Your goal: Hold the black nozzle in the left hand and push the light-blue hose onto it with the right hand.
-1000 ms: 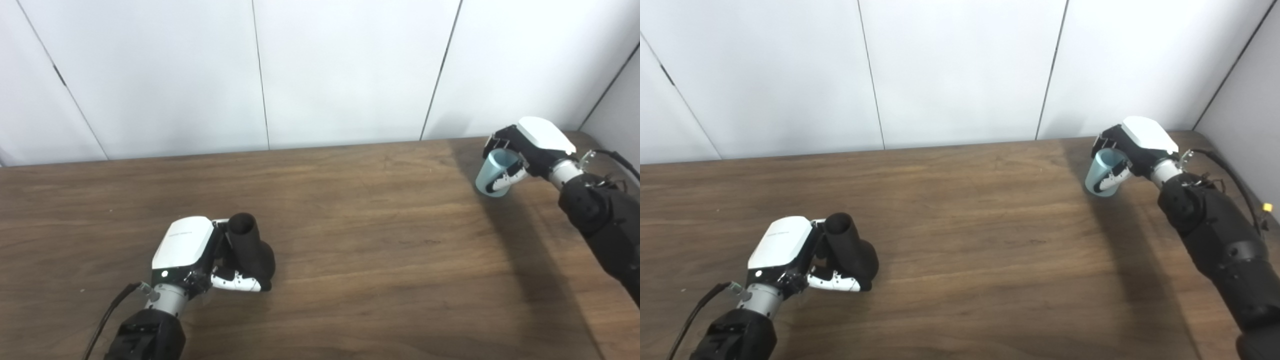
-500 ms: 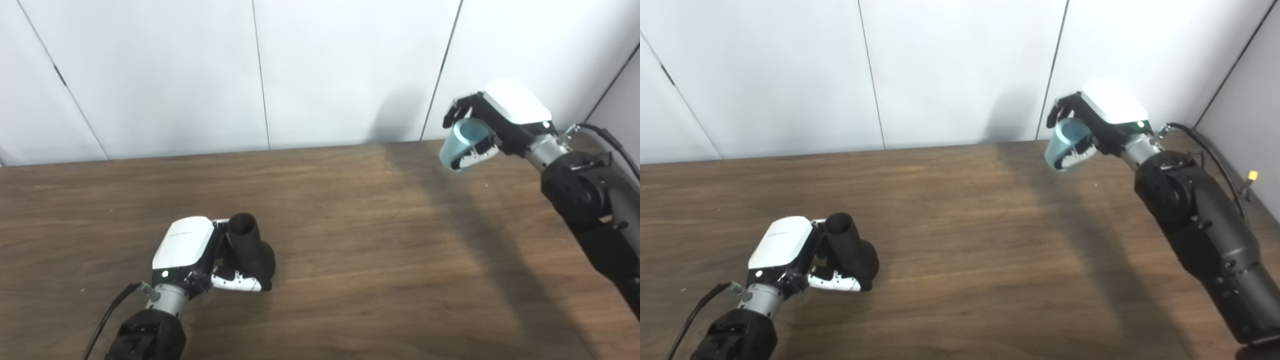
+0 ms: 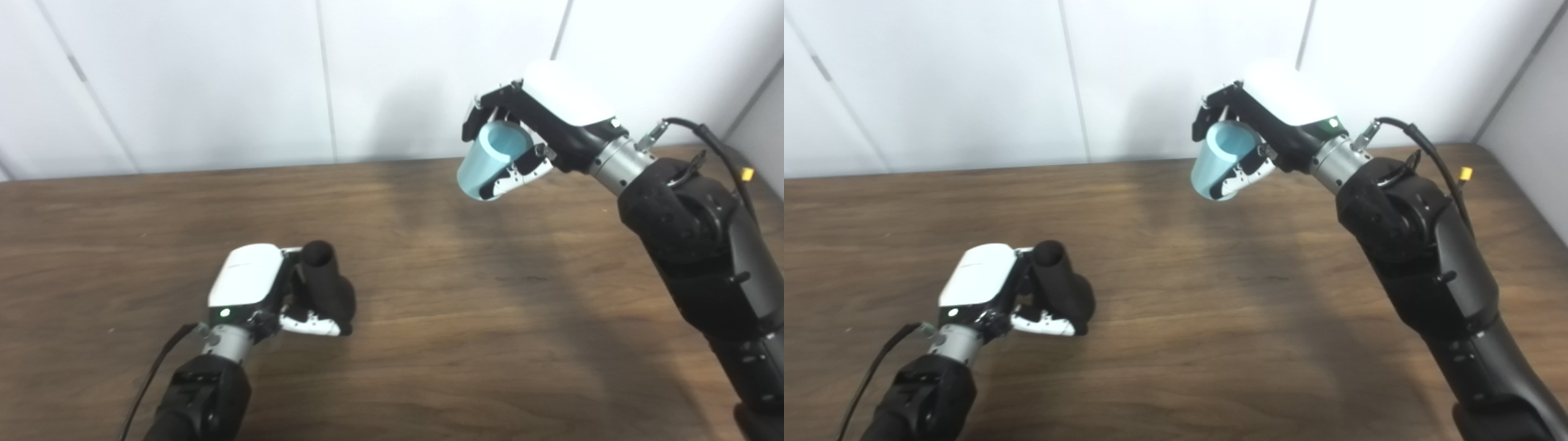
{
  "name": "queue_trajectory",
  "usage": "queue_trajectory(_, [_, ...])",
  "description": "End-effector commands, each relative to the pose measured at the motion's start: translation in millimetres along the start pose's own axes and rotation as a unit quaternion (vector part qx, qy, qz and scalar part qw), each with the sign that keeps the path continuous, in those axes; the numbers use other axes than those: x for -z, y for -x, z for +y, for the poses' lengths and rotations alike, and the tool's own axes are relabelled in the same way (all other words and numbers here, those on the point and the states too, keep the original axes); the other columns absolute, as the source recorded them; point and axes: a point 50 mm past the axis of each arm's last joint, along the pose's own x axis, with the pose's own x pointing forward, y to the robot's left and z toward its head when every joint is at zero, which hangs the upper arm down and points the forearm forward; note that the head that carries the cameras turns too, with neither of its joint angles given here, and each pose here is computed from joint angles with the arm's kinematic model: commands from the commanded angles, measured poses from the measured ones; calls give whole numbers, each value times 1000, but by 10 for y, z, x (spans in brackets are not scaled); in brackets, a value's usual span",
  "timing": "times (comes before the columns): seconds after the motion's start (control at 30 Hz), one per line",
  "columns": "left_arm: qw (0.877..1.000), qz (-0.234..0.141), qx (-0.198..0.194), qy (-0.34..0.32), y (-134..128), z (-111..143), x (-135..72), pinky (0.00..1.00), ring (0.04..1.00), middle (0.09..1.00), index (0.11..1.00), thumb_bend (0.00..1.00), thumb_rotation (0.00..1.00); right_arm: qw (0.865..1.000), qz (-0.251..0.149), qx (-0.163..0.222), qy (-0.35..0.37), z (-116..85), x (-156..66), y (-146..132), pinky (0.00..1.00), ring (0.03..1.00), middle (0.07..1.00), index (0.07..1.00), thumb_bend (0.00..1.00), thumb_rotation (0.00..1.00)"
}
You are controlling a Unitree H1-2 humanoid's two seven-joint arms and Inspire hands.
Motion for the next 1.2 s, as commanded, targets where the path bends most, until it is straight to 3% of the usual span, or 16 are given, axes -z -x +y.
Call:
queue_trajectory(0.0, [1000, -11, -13, -12, -45, 91, -82, 349, 454, 409, 507, 520, 0, 999, -28, 24, 8, -199, -157, -49, 364, 377, 515, 483, 517, 0])
queue_trajectory(0.13, [1000, -10, -12, -16, -72, 73, -123, 339, 435, 403, 504, 520, 0, 998, -61, 28, -5, -191, -357, -86, 221, 437, 502, 467, 521, 0])
queue_trajectory(0.27, [1000, -8, -15, -16, -98, 41, -164, 312, 411, 398, 501, 520, 0, 995, -85, 25, -46, -157, -485, -104, 325, 382, 518, 483, 516, 0])
queue_trajectory(0.67, [1000, -4, -13, -24, -160, -57, -222, 312, 410, 399, 501, 520, 0, 987, -143, 2, -78, -38, -681, -200, 402, 406, 505, 490, 519, 0])
queue_trajectory(0.83, [1000, -4, -13, -21, -174, -66, -258, 328, 430, 404, 500, 521, 0, 984, -146, -17, -98, 44, -741, -236, 326, 373, 501, 517, 514, 0])
queue_trajectory(1.0, [1000, -3, -14, -15, -184, -71, -287, 356, 456, 412, 501, 522, 0, 983, -147, -32, -108, 124, -788, -257, 366, 391, 505, 503, 517, 0])
queue_trajectory(1.17, [1000, -3, -16, -20, -200, -76, -322, 339, 450, 411, 498, 522, 0, 981, -155, -39, -112, 239, -823, -315, 323, 366, 498, 515, 514, 0])
